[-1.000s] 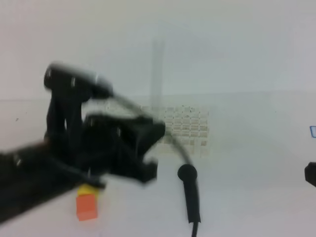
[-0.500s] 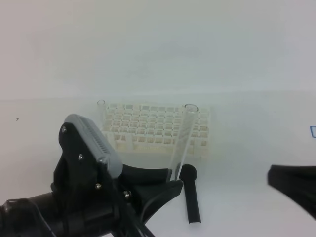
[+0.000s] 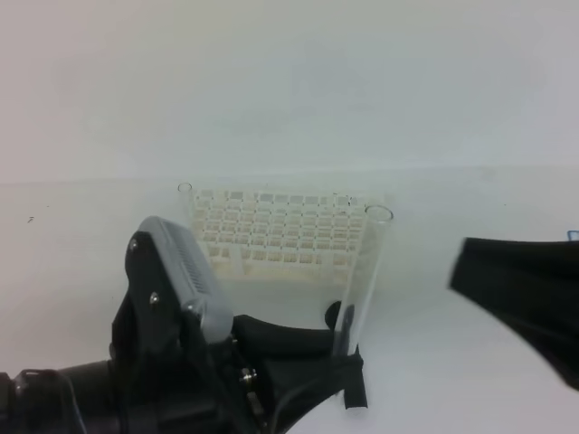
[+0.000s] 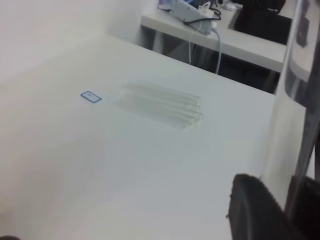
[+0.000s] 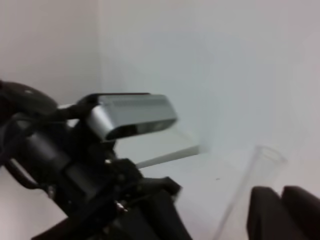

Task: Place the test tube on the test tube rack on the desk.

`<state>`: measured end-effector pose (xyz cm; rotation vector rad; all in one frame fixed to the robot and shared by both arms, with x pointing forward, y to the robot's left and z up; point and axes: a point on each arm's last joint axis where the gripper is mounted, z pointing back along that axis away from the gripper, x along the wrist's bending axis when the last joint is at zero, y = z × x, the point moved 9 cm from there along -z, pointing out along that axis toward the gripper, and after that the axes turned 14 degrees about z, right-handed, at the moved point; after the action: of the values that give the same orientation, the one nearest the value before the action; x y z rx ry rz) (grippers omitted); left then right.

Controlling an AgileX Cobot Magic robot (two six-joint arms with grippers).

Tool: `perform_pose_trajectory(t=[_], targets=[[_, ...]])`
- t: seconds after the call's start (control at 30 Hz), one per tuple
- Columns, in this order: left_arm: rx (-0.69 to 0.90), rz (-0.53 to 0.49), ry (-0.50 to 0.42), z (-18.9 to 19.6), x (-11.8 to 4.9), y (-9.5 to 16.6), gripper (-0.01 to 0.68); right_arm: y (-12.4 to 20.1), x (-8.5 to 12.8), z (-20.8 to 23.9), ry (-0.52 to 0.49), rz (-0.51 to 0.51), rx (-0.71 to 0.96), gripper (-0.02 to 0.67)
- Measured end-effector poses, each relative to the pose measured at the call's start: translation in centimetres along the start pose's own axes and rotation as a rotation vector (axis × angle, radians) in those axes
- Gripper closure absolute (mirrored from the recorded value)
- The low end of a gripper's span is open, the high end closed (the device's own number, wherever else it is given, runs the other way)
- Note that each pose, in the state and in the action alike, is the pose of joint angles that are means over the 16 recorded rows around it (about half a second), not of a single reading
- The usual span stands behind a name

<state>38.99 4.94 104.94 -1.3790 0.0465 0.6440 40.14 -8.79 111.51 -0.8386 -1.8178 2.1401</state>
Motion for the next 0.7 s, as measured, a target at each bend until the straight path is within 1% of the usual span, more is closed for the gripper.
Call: perform_pose_trajectory(t=[0.33,0.43,0.47,0.53,0.63,0.7], targets=[[-0.043,-0.035,0.089,0.0,-2.0,-2.2,0.673,-1.2,0.0,-3.0,-0.060,-0.026,-0.003,0.241],[-0.056,-0.042,0.101,0.0,-2.4,-2.9,0.673,-1.6,-0.2,-3.5,-0.061,-0.028,-0.007,0.182],[-0.060,-0.043,0.104,0.0,-2.5,-3.1,0.673,-1.8,-0.2,-3.6,-0.062,-0.027,-0.011,0.180],[-0.062,-0.040,0.109,-0.1,-2.6,-3.3,0.673,-2.2,-0.3,-3.7,-0.064,-0.022,-0.021,0.200],[-0.059,-0.028,0.115,-0.3,-2.6,-3.3,0.662,-2.8,-0.3,-3.7,-0.070,-0.020,-0.038,0.262],[-0.053,-0.010,0.117,-0.4,-2.6,-3.2,0.637,-3.1,-0.2,-3.7,-0.076,-0.018,-0.047,0.311]])
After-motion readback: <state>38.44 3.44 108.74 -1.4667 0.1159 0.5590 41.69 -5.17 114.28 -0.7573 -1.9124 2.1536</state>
